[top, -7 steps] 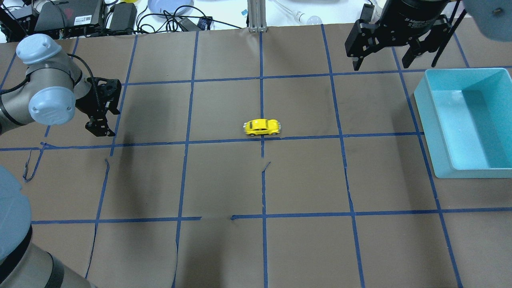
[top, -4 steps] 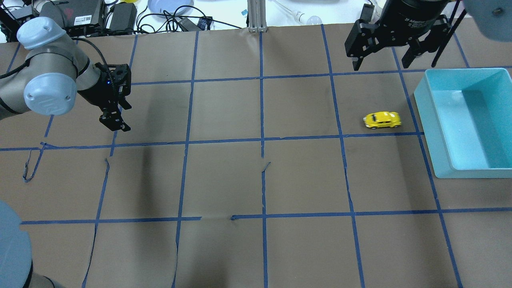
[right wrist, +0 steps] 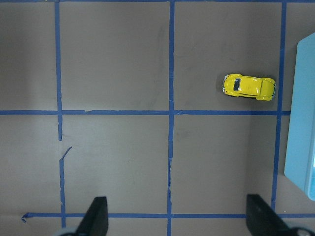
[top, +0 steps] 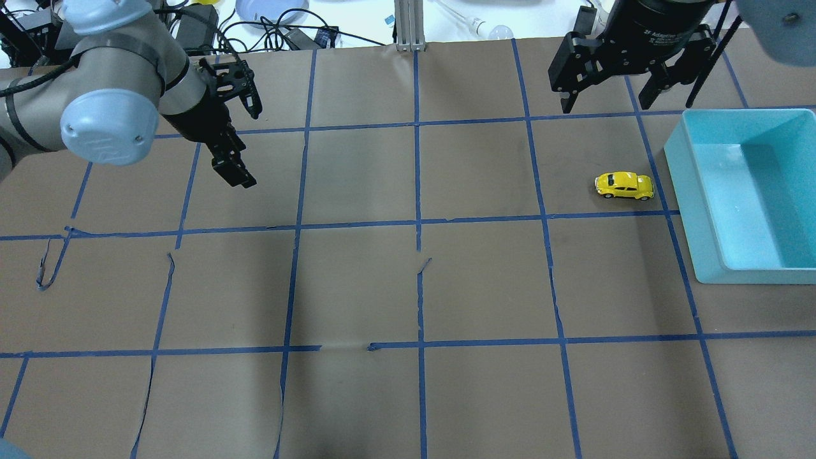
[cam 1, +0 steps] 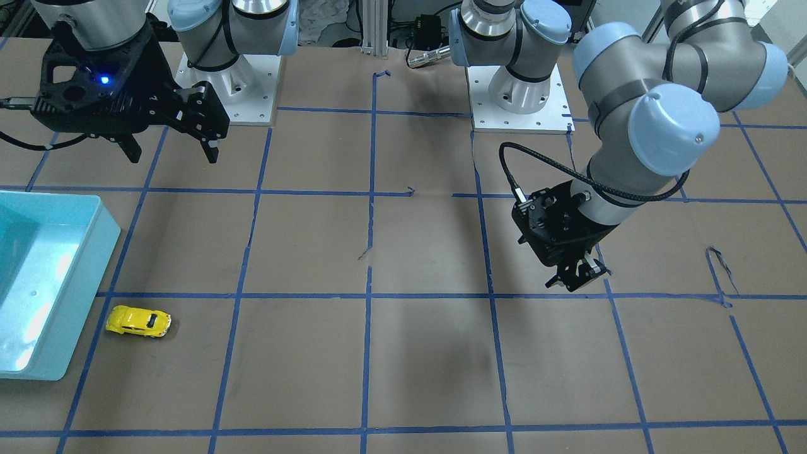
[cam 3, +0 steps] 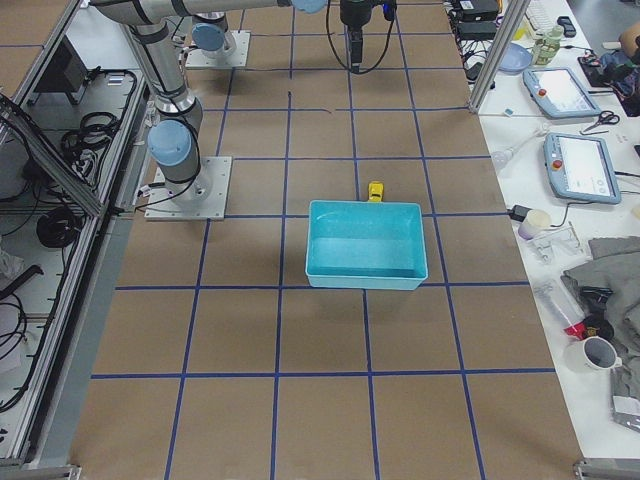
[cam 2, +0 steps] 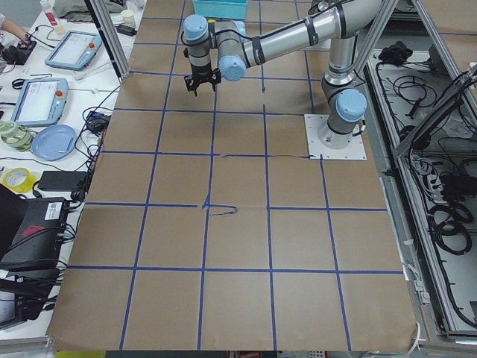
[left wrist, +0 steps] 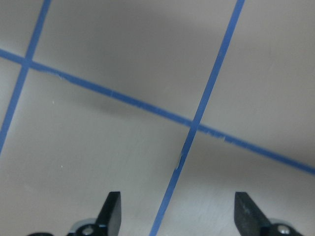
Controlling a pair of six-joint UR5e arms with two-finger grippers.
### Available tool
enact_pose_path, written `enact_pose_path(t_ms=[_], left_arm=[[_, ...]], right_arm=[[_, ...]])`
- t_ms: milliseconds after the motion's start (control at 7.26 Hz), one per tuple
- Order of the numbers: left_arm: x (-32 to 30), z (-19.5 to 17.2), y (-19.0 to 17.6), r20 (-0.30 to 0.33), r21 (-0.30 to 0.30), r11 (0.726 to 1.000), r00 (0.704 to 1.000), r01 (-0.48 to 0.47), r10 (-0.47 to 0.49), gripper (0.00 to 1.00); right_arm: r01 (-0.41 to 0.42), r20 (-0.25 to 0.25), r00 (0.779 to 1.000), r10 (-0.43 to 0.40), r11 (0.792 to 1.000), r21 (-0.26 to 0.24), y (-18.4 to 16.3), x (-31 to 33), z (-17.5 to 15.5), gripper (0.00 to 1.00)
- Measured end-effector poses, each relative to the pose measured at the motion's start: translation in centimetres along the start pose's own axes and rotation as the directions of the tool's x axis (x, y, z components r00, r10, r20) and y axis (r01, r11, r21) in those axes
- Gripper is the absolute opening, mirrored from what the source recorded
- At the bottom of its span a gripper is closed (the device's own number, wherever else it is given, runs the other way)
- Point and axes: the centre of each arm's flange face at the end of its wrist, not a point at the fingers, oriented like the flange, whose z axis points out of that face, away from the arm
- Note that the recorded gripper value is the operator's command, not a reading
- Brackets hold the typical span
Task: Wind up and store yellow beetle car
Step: 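Lower the right gripper onto the car while the left arm lifts away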
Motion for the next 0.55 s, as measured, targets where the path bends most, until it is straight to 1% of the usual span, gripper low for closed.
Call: enact_pose_path(t_ms=[138,275,413,551], left_arm=[[1.1,-2.1,-0.8,-0.017,-0.008,0.996,0.996,0.085,-0.085,0.84],[2.1,-3.6,-1.1,-0.024,-0.014,0.983,0.983,0.183,-0.183,0.85],[3.1,-5.0,-1.2,-0.015,-0.013,0.964,0.963,0.267,-0.267,0.86],[4.0,-6.3,-1.1,0.002,-0.007,0.940,0.940,0.342,-0.342,0.88]], right_arm=[[0.015,0.000,1.000,-0.015,1.000,0.009,-0.2,0.1,-0.1,1.00],[0.054,-0.001,0.999,-0.054,0.998,0.025,-0.5,0.5,-0.3,1.00],[0.144,-0.008,0.990,-0.144,0.989,0.036,-0.8,1.3,-0.3,1.00],[0.269,-0.017,0.963,-0.269,0.962,0.038,-1.2,2.4,-0.1,1.00]])
